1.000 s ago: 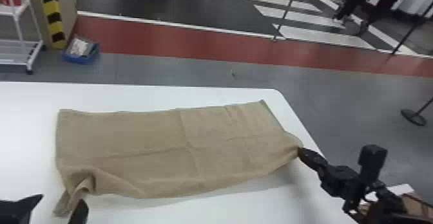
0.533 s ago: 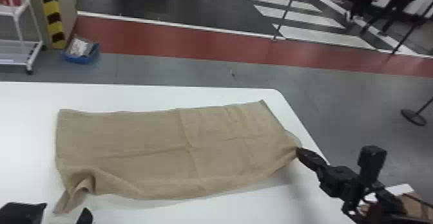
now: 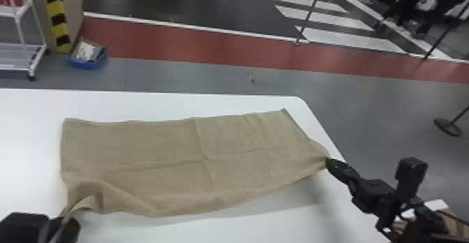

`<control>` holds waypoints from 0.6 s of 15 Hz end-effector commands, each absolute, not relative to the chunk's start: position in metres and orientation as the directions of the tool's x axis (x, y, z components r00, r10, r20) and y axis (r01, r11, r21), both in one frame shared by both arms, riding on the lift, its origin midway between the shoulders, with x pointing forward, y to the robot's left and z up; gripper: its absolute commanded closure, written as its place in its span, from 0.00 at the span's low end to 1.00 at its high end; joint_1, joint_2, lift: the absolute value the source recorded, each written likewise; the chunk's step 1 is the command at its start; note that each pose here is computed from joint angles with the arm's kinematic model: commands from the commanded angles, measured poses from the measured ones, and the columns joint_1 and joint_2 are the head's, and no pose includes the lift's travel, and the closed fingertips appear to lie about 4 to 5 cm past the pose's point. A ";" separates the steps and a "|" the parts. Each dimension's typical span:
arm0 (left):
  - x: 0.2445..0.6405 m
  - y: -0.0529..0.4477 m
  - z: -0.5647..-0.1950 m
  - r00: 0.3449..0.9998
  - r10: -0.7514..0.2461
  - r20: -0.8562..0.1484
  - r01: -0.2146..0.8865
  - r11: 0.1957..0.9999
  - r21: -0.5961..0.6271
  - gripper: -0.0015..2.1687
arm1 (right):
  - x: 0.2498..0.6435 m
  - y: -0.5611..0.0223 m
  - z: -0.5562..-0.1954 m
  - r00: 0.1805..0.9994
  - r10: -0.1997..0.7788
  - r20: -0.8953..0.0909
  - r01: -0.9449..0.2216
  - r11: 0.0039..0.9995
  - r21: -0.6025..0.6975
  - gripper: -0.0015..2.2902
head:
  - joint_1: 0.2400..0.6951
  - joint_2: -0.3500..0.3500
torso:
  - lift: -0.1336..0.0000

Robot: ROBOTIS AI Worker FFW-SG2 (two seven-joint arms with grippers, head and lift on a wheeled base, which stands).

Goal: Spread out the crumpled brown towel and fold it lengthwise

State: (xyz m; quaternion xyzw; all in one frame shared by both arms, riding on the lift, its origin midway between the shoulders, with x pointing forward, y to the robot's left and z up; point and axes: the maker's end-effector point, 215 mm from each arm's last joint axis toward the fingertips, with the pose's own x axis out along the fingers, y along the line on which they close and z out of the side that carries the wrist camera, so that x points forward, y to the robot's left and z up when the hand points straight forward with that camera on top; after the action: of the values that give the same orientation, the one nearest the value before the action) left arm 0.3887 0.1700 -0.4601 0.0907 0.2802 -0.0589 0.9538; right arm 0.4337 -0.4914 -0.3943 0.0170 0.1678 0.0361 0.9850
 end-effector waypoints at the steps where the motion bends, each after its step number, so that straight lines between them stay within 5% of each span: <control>1: 0.392 0.176 -0.446 0.850 -0.044 -0.525 0.142 0.979 0.148 0.66 | 0.433 -0.497 -0.389 0.945 0.069 -0.320 -0.056 0.997 0.050 0.75 | 1.00 0.00 | 0.07; 9: 0.409 0.220 -0.365 0.924 0.117 -0.363 -0.020 0.965 0.260 0.65 | 0.427 -0.500 -0.355 0.958 0.063 -0.280 -0.044 0.996 0.073 0.75 | 1.00 0.00 | 0.07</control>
State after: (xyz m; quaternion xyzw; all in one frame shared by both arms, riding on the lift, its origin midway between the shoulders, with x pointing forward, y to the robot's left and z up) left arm 0.4136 0.2132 -0.3766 0.1151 0.1972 0.0248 0.9733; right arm 0.4304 -0.5033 -0.3602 0.0286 0.1425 0.0258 0.9890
